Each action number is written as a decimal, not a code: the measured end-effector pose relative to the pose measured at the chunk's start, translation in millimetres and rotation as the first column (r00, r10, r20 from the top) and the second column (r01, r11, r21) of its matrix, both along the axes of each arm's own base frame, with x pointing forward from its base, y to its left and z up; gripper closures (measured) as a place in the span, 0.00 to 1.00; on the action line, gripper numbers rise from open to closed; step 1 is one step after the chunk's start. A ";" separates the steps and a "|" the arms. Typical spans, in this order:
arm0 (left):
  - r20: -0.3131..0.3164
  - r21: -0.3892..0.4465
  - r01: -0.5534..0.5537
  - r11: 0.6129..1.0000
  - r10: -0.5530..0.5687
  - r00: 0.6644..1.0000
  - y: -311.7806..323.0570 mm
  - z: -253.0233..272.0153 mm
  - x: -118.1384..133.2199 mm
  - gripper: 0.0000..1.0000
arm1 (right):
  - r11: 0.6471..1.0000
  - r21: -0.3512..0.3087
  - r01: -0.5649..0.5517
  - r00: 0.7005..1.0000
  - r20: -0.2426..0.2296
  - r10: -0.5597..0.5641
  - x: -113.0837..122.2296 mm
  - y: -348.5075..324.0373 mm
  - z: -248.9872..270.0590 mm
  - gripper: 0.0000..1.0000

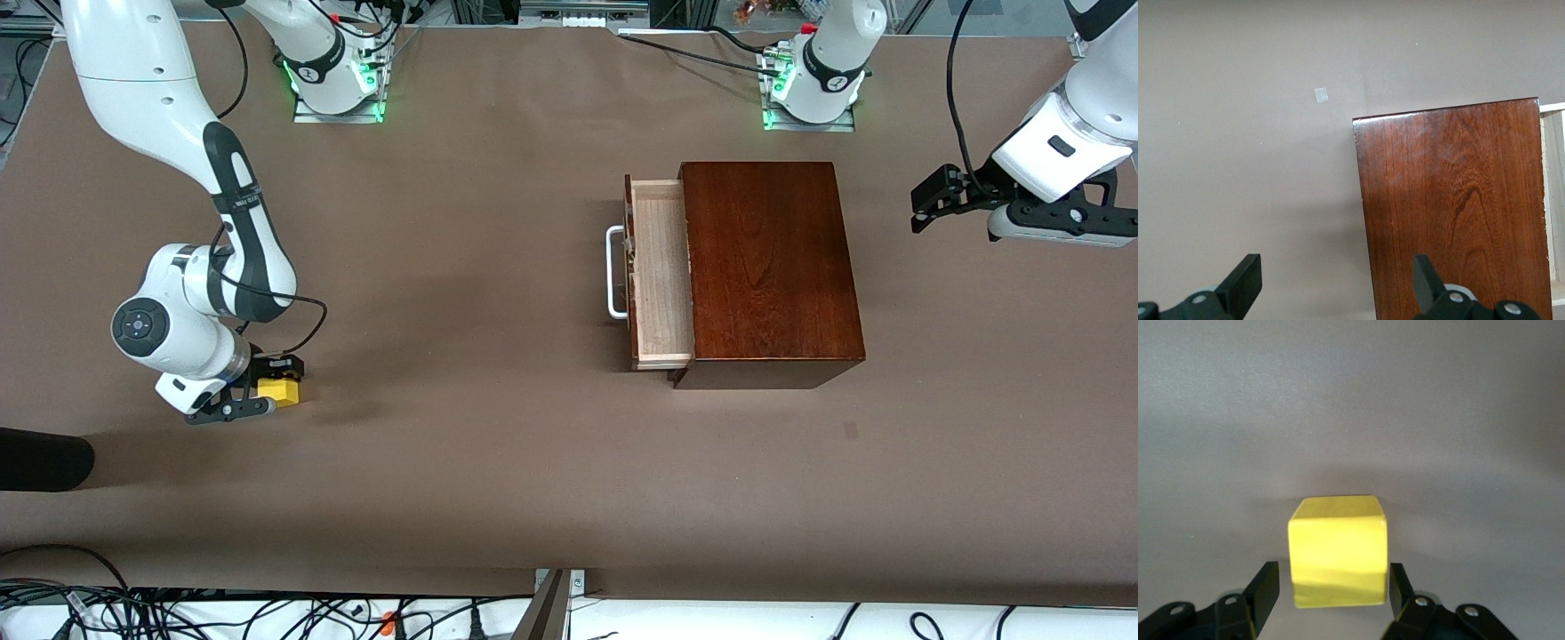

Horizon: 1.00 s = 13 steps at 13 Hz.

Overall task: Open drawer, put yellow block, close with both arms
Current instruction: 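Grasp the yellow cube with the right gripper and lift it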

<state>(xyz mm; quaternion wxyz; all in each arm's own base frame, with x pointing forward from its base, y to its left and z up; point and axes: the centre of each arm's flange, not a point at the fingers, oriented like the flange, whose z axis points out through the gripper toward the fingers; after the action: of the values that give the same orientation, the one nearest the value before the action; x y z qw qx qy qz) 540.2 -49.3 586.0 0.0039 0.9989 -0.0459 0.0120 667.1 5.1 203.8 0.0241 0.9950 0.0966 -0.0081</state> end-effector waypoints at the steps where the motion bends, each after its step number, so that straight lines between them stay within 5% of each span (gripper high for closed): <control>1: 0.000 0.000 0.000 1.000 0.000 1.000 0.0 0.0 0.0 0.00 | 1.000 0.000 -0.002 1.000 -0.001 0.002 -0.1 -3.4 -1.1 0.36; 3: -0.001 0.000 0.000 1.000 0.000 1.000 0.0 -0.1 -0.1 0.00 | 1.000 -0.001 -0.002 1.000 -0.001 0.002 -0.1 -5.6 -1.6 0.44; 9: -0.001 0.000 -0.001 1.000 0.001 1.000 0.6 -0.1 0.0 0.00 | 0.998 0.004 -0.057 0.998 0.012 0.057 3.8 19.5 5.3 0.44; 13: -0.001 0.000 -0.001 1.000 0.001 1.000 0.9 -0.1 0.0 0.00 | 0.982 0.027 -0.188 0.982 0.026 0.187 12.9 110.6 76.0 0.44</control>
<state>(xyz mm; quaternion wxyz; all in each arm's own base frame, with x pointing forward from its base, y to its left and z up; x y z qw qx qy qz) 540.2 -48.4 585.9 0.0039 0.9989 -0.0453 0.0115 680.0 115.8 279.9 0.0111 0.9818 0.1897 0.0073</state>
